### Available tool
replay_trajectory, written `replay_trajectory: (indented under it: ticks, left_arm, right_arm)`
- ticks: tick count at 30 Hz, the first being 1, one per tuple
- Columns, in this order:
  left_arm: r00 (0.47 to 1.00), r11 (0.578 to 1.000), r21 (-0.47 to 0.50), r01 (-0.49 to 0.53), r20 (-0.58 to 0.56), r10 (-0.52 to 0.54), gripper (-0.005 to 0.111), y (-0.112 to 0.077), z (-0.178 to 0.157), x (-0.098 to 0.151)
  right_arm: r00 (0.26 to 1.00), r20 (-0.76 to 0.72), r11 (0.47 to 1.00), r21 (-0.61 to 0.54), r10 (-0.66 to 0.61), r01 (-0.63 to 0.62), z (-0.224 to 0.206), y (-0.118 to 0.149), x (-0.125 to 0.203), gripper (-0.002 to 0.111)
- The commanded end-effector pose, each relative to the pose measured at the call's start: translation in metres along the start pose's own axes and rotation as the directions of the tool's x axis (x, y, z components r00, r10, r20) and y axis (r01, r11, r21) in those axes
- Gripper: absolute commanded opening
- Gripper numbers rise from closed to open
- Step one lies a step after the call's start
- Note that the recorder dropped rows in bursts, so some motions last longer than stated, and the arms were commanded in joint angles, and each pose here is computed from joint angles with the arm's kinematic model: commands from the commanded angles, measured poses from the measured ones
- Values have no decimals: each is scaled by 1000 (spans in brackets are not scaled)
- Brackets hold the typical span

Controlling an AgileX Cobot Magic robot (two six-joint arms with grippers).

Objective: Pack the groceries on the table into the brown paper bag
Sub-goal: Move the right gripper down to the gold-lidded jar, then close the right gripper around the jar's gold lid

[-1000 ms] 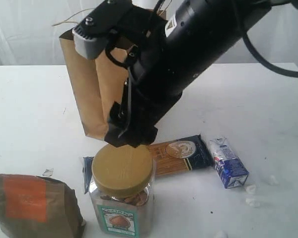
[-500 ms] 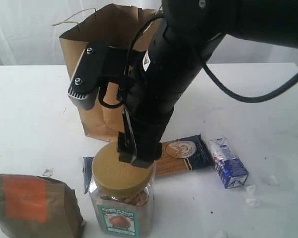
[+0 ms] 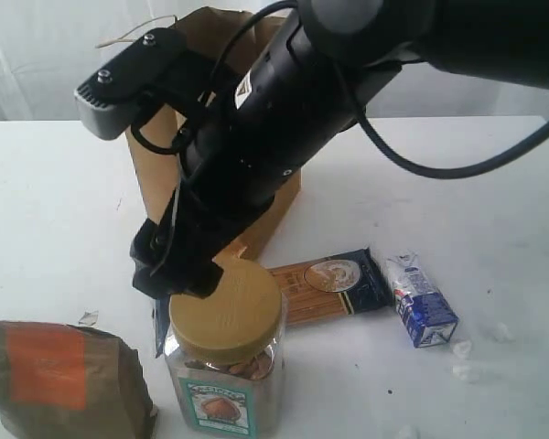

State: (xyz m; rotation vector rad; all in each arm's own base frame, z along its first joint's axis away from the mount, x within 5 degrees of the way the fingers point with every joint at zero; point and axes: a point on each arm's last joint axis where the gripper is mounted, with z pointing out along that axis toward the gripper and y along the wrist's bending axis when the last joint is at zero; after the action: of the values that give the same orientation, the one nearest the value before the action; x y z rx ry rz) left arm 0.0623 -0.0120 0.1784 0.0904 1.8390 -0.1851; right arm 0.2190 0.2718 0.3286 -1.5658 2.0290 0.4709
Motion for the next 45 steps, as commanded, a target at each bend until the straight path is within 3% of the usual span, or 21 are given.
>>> replay_trajectory:
  ticks: [1,15,21,24,29,40,45]
  left_arm:
    - [1000,1000,10,13,3,-13,0,-1,0,0]
    - [1000,1000,10,13,3,-13,0,-1,0,0]
    - [1000,1000,10,13,3,-13,0,-1,0,0]
    - [1000,1000,10,13,3,-13,0,-1,0,0]
    - [1000,1000,10,13,3,-13,0,-1,0,0]
    - [1000,1000,10,13,3,-13,0,-1,0,0]
    - [1000,1000,10,13,3,-13,0,-1,0,0]
  right_arm:
    - [997,-74,998,-60,12,-16,-2,6,6,105]
    - [986,-156,993,-91,55,-69,-3,9,13,105]
    - [971,-209,990,-107,-116,95,10,4,19,105]
    - [953,-271,988,-110,-135,108,29,-2,25,105]
    - [944,-317,992,-110,-89,57,45,-5,30,105]
    - [928,-352,992,-71,-120,102,46,-11,33,105]
    - [943,-331,999,-26,-39,32,40,-13,25,105]
